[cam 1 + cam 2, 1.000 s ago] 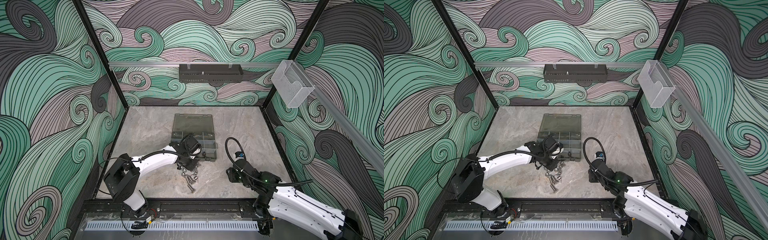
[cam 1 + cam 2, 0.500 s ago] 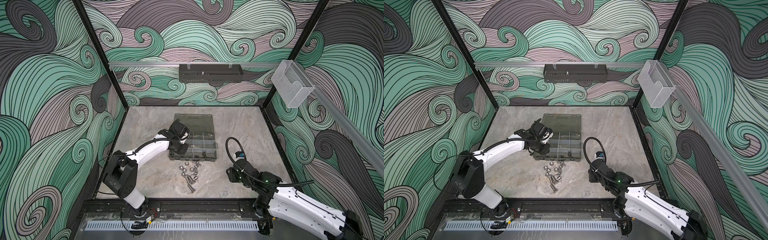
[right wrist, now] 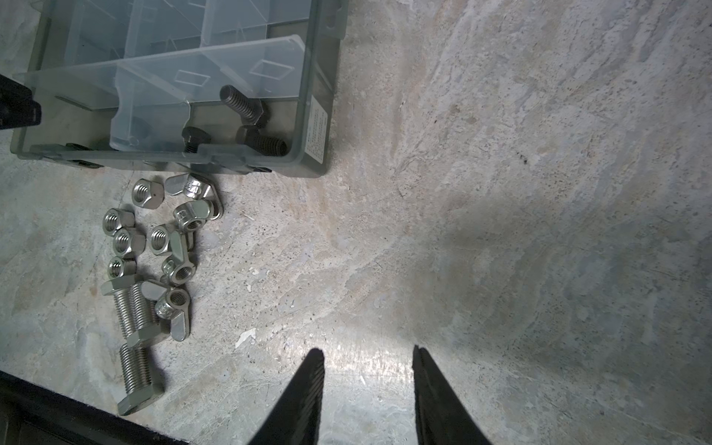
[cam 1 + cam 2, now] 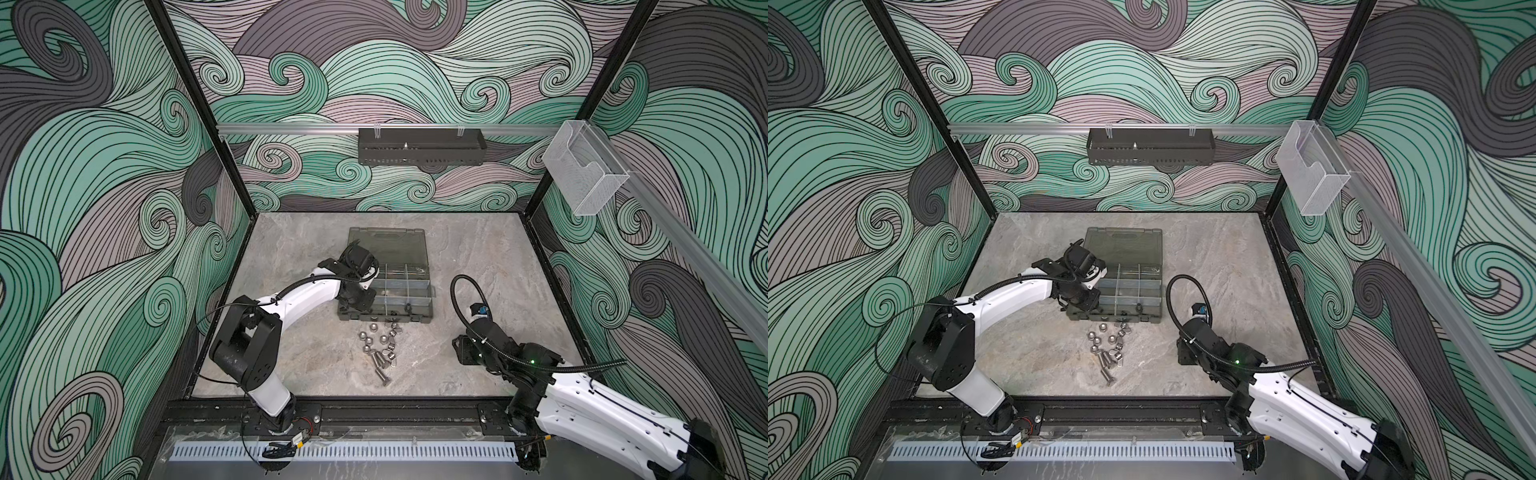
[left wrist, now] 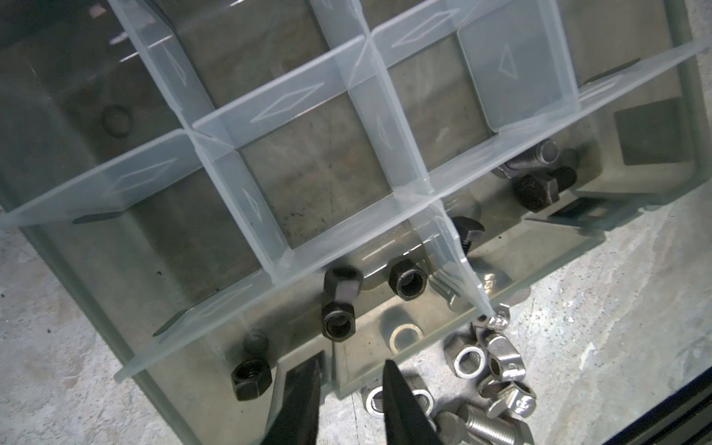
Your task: Sort the screws and nuts into containers
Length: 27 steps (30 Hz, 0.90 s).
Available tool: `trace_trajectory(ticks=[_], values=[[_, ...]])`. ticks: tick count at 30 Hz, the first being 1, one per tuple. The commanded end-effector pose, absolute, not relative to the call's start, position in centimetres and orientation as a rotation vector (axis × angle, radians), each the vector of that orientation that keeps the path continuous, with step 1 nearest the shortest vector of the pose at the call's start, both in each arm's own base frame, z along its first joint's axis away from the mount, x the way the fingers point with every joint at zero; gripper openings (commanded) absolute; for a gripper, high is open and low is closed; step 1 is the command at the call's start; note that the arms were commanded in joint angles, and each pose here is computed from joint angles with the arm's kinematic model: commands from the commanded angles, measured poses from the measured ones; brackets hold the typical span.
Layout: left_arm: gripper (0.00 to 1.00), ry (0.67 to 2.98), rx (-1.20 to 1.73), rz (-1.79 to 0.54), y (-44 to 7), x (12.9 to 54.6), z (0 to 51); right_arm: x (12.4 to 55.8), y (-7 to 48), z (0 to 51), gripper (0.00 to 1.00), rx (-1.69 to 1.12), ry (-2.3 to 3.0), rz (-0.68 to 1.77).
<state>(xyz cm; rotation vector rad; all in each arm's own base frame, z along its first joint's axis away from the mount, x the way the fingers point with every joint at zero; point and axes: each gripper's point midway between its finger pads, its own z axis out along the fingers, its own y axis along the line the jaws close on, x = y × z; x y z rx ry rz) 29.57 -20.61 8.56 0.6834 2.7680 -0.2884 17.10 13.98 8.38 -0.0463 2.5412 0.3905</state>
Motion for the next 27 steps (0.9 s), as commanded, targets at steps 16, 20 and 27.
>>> trace_trajectory(ticks=[16,20,27], values=[[0.33,2.749,0.685,-0.374,-21.5,29.5,9.2,17.3,13.8,7.7,0.40,-0.015,2.575,0.349],[0.34,2.741,0.684,-0.388,-21.6,29.5,9.5,17.3,14.2,7.5,0.40,-0.023,2.587,0.353],[0.33,2.731,0.680,-0.400,-21.7,29.5,9.9,17.6,15.1,7.2,0.39,-0.050,2.611,0.363]])
